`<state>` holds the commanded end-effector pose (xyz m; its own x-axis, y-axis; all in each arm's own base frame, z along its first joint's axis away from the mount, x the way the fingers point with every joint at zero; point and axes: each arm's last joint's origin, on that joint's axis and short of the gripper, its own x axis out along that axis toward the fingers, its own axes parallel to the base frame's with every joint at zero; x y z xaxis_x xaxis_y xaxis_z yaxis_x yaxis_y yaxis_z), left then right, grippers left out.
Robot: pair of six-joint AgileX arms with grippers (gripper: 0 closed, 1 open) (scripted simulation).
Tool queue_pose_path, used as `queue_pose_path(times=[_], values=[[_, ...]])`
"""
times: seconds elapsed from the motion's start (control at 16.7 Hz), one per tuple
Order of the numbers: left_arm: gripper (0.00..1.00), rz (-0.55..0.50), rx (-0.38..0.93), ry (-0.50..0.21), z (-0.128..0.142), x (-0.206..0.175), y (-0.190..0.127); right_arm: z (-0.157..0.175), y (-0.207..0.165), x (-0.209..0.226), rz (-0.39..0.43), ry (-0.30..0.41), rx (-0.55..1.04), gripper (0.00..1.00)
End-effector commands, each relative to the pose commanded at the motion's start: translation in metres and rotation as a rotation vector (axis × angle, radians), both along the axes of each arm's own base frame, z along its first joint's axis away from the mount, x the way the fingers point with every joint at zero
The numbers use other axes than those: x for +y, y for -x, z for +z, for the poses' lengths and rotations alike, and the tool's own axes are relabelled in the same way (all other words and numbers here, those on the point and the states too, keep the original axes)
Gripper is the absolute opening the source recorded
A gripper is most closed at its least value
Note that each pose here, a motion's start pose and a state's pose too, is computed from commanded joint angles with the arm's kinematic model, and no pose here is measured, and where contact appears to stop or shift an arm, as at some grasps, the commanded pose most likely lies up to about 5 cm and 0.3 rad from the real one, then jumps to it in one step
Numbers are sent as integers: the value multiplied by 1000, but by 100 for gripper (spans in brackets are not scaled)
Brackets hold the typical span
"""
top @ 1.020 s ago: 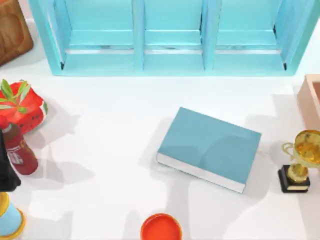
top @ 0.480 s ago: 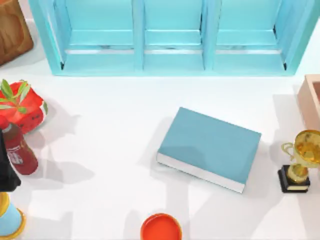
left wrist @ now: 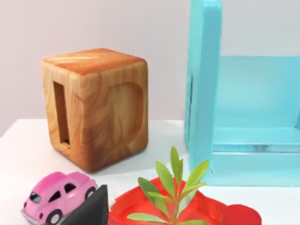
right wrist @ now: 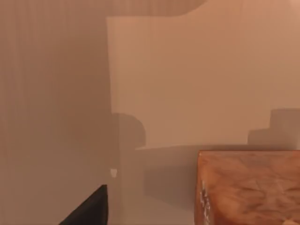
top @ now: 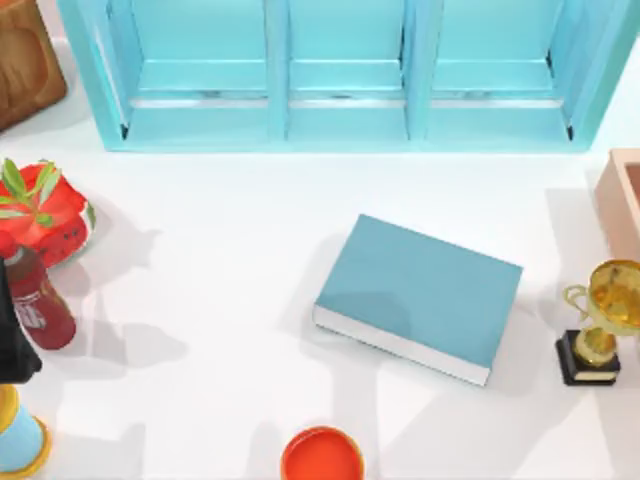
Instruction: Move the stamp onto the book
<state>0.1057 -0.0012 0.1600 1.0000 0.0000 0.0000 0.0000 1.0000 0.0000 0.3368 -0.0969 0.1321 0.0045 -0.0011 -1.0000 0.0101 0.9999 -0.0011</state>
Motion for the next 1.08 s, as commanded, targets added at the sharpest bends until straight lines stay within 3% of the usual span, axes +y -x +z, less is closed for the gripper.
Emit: queue_pose_path(times=[0.78,1.08], values=[[100,0,0,0,0,0,0,0,0,0,0,0,0,2],[100,0,0,0,0,0,0,0,0,0,0,0,0,0]])
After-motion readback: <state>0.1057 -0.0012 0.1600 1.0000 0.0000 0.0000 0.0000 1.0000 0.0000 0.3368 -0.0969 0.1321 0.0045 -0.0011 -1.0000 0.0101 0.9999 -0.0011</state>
